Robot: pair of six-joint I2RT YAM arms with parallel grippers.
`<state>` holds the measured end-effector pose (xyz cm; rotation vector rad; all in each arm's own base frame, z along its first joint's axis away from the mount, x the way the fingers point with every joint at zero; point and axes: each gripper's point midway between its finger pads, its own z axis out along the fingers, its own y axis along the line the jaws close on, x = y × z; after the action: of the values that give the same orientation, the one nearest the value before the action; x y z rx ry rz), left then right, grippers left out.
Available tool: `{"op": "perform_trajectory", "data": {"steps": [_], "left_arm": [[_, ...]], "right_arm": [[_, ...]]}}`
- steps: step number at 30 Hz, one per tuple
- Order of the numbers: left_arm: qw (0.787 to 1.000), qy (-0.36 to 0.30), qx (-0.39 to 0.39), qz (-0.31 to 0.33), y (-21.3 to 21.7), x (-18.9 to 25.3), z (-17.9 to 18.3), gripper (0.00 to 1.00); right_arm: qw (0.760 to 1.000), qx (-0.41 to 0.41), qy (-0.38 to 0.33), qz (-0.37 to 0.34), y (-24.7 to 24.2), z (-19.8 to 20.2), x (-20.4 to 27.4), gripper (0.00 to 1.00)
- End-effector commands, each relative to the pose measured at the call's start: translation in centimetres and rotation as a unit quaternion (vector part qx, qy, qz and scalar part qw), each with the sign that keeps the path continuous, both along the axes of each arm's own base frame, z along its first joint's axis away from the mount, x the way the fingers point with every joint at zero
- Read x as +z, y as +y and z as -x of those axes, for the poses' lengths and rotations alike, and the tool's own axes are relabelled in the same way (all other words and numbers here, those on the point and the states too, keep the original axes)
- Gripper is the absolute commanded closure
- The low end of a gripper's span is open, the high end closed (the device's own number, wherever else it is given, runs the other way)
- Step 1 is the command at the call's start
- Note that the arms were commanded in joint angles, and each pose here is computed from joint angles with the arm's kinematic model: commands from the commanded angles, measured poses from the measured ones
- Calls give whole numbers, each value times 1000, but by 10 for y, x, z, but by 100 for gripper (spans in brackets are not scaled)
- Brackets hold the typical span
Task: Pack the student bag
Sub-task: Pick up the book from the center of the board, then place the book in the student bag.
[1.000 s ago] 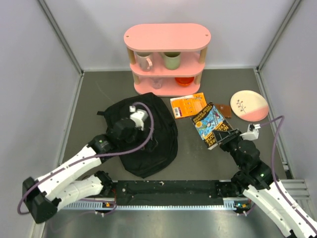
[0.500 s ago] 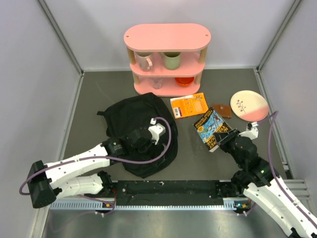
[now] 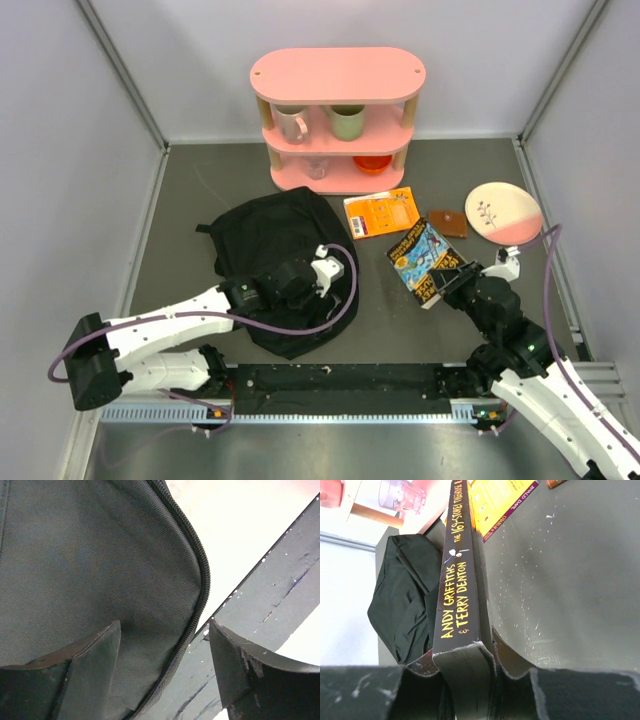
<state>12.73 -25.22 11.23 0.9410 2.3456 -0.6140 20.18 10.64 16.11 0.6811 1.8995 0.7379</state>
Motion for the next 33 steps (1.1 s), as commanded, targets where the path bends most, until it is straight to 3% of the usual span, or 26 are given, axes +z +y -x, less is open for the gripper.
{"op": "perform_trajectory", "data": {"steps": [1,5,7,10,11,16,18,23,33], "left_arm": [[999,-8,-20,26,-20,16,-3,23],[999,-5,-28,33,-26,15,-1,23],[999,-8,-22,29,-26,12,-3,30],[1000,-8,-7,12,-24,5,-8,62],[1000,-4,1,7,-23,2,-9,79],[999,-25,46,2,-15,7,-21,98],[997,-32,64,4,-11,8,-24,100],[993,-65,97,17,-1,23,-35,100],[986,-91,138,37,17,36,-39,100]], "right_arm": [[998,7,-45,-44,8,-4,35,100],[998,11,-37,-45,10,-4,30,100],[998,17,-38,-48,12,-3,30,100],[996,47,-68,-37,19,-3,41,100],[993,66,-91,-30,24,-3,51,100],[965,196,-173,28,50,14,94,100],[945,261,-194,28,66,29,110,100],[916,338,-213,49,84,40,124,100],[909,344,-230,48,84,43,132,100]]}}
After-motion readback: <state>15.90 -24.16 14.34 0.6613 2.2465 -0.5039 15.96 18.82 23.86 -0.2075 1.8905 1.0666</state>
